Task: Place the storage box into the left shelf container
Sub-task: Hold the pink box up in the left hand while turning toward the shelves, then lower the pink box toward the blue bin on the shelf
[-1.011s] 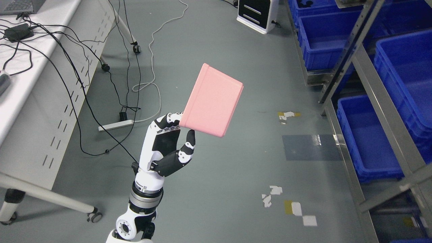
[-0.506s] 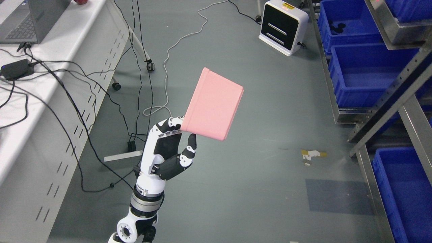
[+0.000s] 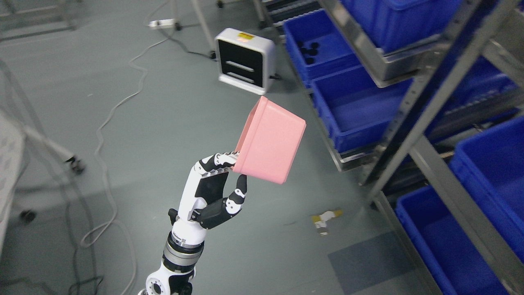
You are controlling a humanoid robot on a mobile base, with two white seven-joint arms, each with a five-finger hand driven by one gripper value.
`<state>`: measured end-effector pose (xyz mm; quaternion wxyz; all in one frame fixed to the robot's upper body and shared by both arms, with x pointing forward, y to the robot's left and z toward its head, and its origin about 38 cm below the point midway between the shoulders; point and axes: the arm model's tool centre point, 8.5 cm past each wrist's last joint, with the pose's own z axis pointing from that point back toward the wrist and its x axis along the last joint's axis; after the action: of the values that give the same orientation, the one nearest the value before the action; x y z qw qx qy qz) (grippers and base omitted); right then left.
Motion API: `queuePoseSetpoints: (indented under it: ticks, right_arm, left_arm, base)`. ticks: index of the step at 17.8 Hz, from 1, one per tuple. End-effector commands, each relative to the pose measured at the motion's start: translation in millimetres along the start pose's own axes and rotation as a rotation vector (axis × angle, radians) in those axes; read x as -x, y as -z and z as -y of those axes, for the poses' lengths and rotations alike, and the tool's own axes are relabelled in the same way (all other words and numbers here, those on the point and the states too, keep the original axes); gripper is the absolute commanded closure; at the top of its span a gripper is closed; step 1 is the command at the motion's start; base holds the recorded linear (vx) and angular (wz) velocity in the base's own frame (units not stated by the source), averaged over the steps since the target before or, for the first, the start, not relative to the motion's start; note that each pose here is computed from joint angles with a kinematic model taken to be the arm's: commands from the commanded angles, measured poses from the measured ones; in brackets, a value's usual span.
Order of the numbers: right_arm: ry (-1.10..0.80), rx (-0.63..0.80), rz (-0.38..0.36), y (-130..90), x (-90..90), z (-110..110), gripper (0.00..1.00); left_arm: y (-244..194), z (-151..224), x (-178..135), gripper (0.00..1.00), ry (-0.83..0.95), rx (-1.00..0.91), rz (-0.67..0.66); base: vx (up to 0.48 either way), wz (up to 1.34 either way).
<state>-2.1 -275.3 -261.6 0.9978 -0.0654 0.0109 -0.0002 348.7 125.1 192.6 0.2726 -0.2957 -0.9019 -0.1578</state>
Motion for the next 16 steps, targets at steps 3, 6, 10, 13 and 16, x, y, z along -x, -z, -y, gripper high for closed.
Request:
queuePoseSetpoints:
  ticks: [3,6,10,13,16]
  right_arm:
    - [0.004,0.017,0.008,1,0.0,11,0.00]
    - [0.004,0.017,0.008,1,0.0,11,0.00]
    - [0.004,0.017,0.008,1,0.0,11,0.00]
    - [0.004,0.017,0.008,1,0.0,11,0.00]
    - [0.004,0.017,0.008,1,0.0,11,0.00]
  left_arm:
    - [-45,49,13,0.97,-0.114,0.060,-0.116]
    - [-73,72,12,0.96,-0.158,0.090,-0.163]
    - [-105,74,4,0.96,-0.143,0.030,-0.209]
    - [-115,34,-1,0.96,-0.036,-0.031,-0.231]
    - [-122,-41,-9,0.96,0.187,-0.012,-0.305]
  base:
    - [0.452,-1.45]
    - [0.322,-1.36]
    - [0.243,-1.26]
    - [0.142,-1.08]
    - [0.097,-0.90]
